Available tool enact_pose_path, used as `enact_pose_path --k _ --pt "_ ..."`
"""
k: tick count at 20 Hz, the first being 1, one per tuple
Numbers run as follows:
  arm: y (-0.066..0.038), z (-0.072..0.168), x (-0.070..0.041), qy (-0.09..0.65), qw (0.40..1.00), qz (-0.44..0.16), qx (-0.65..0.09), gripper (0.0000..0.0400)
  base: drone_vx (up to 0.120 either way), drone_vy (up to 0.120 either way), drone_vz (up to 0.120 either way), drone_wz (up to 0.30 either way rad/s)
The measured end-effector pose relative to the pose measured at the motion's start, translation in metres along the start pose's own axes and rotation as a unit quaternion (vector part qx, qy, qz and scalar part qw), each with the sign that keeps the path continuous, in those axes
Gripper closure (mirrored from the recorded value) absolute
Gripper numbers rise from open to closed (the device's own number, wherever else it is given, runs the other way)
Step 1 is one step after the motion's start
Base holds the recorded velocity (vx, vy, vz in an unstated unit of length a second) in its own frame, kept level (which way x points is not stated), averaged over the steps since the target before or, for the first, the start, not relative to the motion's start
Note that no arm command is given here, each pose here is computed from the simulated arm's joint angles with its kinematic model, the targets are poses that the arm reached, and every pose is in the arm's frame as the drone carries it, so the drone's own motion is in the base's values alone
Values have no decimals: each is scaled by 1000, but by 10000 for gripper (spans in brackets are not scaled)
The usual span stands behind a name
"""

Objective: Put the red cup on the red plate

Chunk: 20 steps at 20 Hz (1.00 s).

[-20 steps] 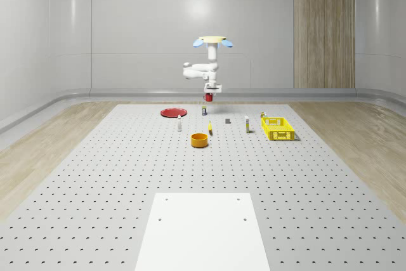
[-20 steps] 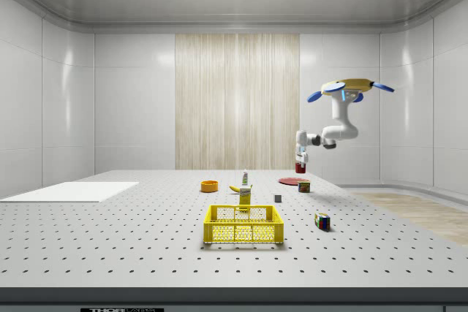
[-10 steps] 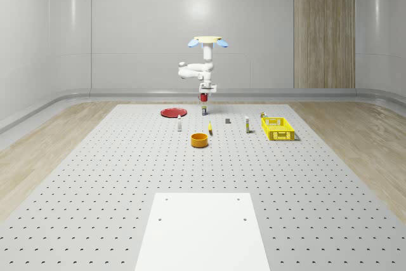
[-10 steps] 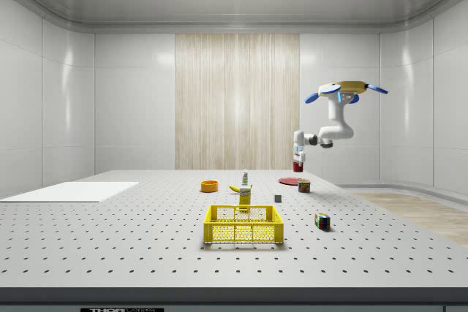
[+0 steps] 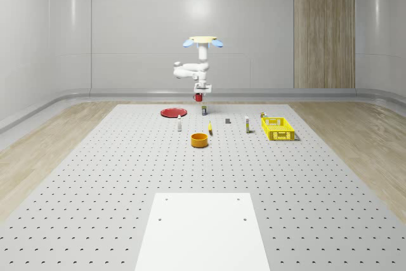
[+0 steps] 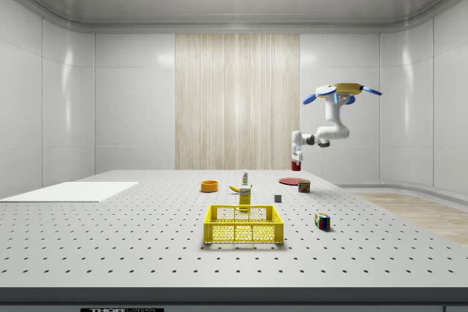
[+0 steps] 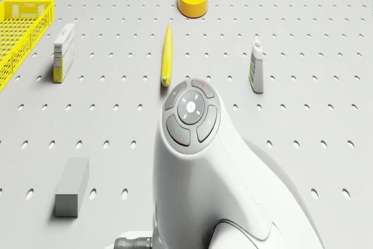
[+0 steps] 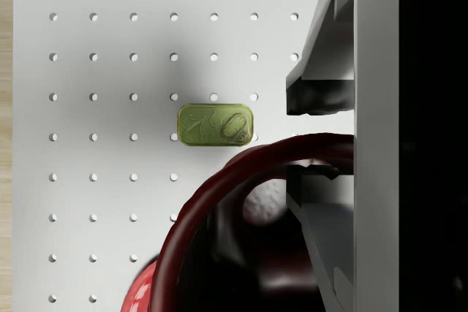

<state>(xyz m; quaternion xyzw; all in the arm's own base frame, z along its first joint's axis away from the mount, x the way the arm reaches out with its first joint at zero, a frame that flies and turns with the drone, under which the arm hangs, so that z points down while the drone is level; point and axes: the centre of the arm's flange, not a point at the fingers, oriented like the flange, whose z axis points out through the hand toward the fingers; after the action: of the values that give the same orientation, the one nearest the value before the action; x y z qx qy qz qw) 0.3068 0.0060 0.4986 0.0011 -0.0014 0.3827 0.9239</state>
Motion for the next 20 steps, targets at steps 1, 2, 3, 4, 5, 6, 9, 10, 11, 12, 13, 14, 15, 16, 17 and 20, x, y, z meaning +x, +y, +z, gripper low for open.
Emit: enact_pose_path --k 1,2,3,4,5,6,9,10,11,12,13,14,15,16,17,20 --pt "0 0 0 0 1000 0 0 301 0 -120 0 0" --pt "0 0 0 0 1000 0 0 301 0 -120 0 0" --pt "0 0 0 0 1000 0 0 301 0 -120 0 0" --pt "0 0 0 0 1000 0 0 301 0 -120 0 0" --pt "0 0 0 0 1000 0 0 301 0 -120 0 0" --pt "0 0 0 0 1000 0 0 301 0 -120 0 0" --pt "0 0 0 0 1000 0 0 301 0 -120 0 0" --pt "0 0 0 0 1000 0 0 301 0 -120 0 0" --pt "0 0 0 0 1000 0 0 301 0 -120 -40 0" --pt "0 0 0 0 1000 0 0 301 0 -120 -120 0" --pt "0 0 0 0 1000 0 0 301 0 -120 -120 0" --pt "0 0 0 0 1000 0 0 301 0 -120 -120 0" --pt "0 0 0 0 1000 0 0 301 0 -120 -120 0" --pt "0 0 0 0 1000 0 0 301 0 -120 -120 0" --pt "0 0 0 0 1000 0 0 301 0 -120 -80 0" --pt "0 0 0 0 1000 0 0 301 0 -120 -107 0"
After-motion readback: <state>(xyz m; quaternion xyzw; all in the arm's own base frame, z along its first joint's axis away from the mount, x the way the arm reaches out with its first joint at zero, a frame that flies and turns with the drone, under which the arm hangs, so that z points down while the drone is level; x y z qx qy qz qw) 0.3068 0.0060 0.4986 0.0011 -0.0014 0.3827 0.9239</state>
